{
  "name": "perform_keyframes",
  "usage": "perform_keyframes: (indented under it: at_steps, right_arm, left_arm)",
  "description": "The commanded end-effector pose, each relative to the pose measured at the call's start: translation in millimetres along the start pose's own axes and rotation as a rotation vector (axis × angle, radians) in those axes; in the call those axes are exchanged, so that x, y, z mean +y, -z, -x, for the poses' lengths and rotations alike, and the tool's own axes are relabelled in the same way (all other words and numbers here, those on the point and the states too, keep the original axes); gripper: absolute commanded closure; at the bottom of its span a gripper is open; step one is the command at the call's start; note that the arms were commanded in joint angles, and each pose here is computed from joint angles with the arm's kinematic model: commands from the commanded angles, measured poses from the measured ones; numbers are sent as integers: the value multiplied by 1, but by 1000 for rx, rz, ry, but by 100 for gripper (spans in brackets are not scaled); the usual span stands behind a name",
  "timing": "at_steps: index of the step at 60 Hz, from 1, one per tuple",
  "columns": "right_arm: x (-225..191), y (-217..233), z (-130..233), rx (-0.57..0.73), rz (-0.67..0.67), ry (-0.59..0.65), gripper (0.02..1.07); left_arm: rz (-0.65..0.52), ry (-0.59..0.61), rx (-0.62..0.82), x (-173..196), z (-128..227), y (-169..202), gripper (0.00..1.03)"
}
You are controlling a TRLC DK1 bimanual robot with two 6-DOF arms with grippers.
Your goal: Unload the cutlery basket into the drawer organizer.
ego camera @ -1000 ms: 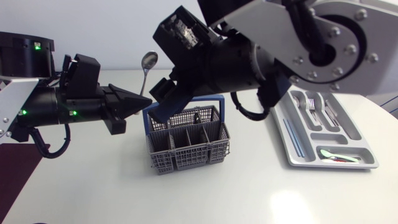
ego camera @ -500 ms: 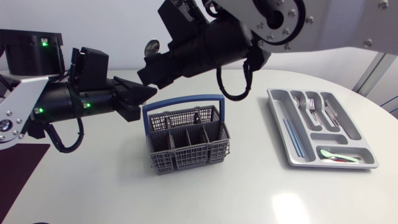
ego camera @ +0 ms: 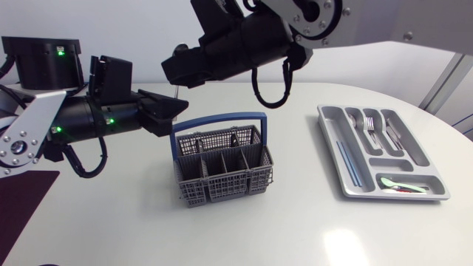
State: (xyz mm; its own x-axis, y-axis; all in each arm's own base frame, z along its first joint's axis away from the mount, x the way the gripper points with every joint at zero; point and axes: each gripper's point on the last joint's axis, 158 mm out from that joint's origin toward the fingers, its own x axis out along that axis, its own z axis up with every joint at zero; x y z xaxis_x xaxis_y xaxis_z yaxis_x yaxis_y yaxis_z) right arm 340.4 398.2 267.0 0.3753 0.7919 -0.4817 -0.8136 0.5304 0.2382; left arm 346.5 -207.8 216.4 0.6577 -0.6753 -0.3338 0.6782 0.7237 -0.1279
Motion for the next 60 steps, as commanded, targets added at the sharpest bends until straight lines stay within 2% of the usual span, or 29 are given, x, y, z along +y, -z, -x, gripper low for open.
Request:
perform_keyframes:
  at_steps: [1, 5, 30, 37, 38, 39, 42, 46, 60]
  right_arm:
    - [1, -3, -5, 3, -34, -12, 83]
    - [2, -3, -7, 6, -36, -20, 89]
    - [4, 0, -10, 17, -41, -42, 101]
    - [5, 2, -9, 19, -35, -48, 101]
    - [5, 2, -9, 19, -35, -48, 101]
    - [5, 1, -9, 19, -36, -47, 101]
    - [3, 4, -8, 22, -37, -44, 101]
    - [-2, 6, -4, 25, -39, -38, 101]
    - [-22, 11, 24, 32, -26, 7, 101]
  left_arm:
    - [14, 5, -15, -1, -4, -6, 100]
    - [16, 2, -21, 0, -3, -7, 100]
    - [27, -7, -41, 3, -2, -13, 98]
    - [26, -5, -40, 3, -5, -14, 62]
    - [25, -5, -41, 3, -4, -14, 61]
    - [25, -4, -41, 3, -5, -15, 53]
    - [23, -4, -41, 3, -4, -16, 43]
    - [20, -13, -52, 4, 0, -20, 36]
    - [-8, -68, -91, 18, 26, -44, 30]
